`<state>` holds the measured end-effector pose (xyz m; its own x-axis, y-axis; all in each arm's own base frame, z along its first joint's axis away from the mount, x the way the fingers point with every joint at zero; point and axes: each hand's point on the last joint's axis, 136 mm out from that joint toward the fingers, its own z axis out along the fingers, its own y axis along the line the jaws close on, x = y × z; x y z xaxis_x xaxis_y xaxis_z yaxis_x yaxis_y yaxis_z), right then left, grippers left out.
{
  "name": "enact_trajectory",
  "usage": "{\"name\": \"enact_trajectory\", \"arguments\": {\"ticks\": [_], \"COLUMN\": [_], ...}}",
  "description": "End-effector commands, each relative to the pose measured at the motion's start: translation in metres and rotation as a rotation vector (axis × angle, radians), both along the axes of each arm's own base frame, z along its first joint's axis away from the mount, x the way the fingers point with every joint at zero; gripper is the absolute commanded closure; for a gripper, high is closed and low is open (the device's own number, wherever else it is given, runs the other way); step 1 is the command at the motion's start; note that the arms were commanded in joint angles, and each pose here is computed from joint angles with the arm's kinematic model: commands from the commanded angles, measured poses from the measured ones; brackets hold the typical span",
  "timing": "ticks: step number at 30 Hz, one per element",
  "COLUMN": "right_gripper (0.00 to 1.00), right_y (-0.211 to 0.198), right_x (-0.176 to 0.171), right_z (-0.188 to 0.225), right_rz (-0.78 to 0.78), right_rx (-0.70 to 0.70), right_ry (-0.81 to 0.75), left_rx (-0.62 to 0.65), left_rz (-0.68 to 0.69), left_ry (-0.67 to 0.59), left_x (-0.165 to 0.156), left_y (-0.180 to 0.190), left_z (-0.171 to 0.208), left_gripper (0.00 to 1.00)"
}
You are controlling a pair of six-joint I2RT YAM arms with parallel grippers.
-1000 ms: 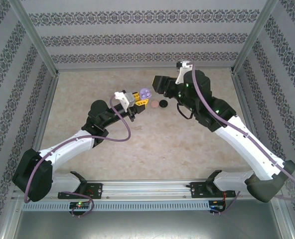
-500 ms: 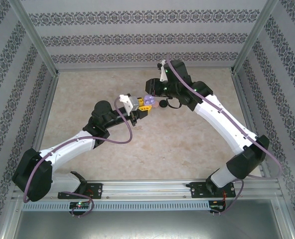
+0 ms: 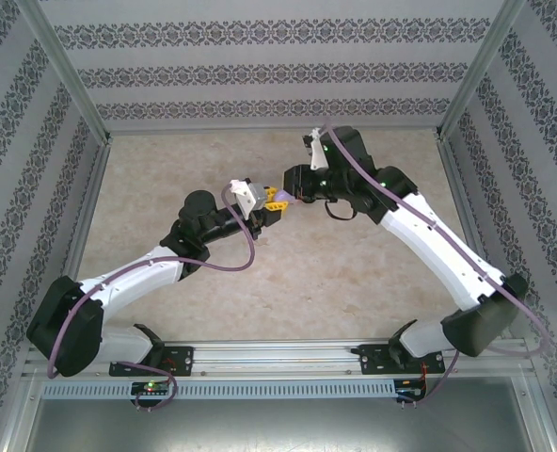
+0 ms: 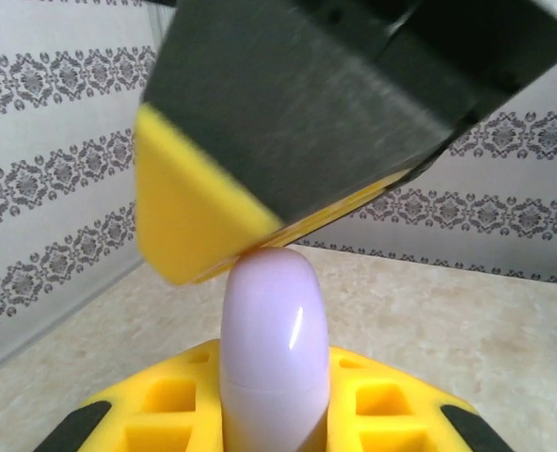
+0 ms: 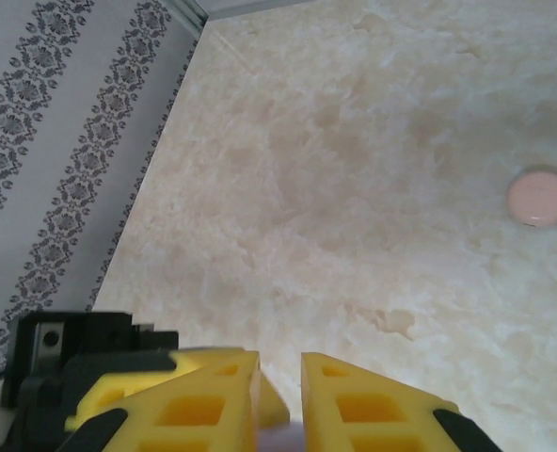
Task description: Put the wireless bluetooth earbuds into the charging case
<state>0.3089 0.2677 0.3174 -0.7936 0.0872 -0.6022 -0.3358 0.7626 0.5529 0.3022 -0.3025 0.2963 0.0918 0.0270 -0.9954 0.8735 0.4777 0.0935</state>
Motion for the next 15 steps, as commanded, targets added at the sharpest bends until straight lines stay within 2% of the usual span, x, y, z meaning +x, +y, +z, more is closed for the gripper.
{"name": "enact_trajectory", "arguments": {"ticks": [1,6,9,13,15], "right_gripper": [0.8,0.72,0.59,0.37,0.31], "right_y": [-0.015,-0.074,-0.098,-0.12,-0.127], "right_x": [-0.014,0.005,0.006,-0.003,-0.009], "right_z": [0.001,0.008,-0.012,-0.059,-0.08], "right_rz": [-0.018,-0.253,-0.336,-0.394,-0.411], "right_rx": [0.017,0.064,0.029,-0.053,-0.08], "right_ry": [0.016,-0.036,-0.045,-0.025,-0.006], "left_rx": [-0.064,-0.069,-0.075,-0.053,-0.035], "left_rz": [0.057,0.163,0.227,0.304,0.338], "left_ry": [-0.037,0.073,0.234,0.48,0.607], "left_x": [0.011,0.036,0.061,0.095,0.112], "left_y": [0.001,0.007,0.013,0.019,0.02], "left_z": [0.023,0.004,-0.019,-0.058,-0.079], "left_gripper": [1.0,1.0,1.0,1.0,1.0]}}
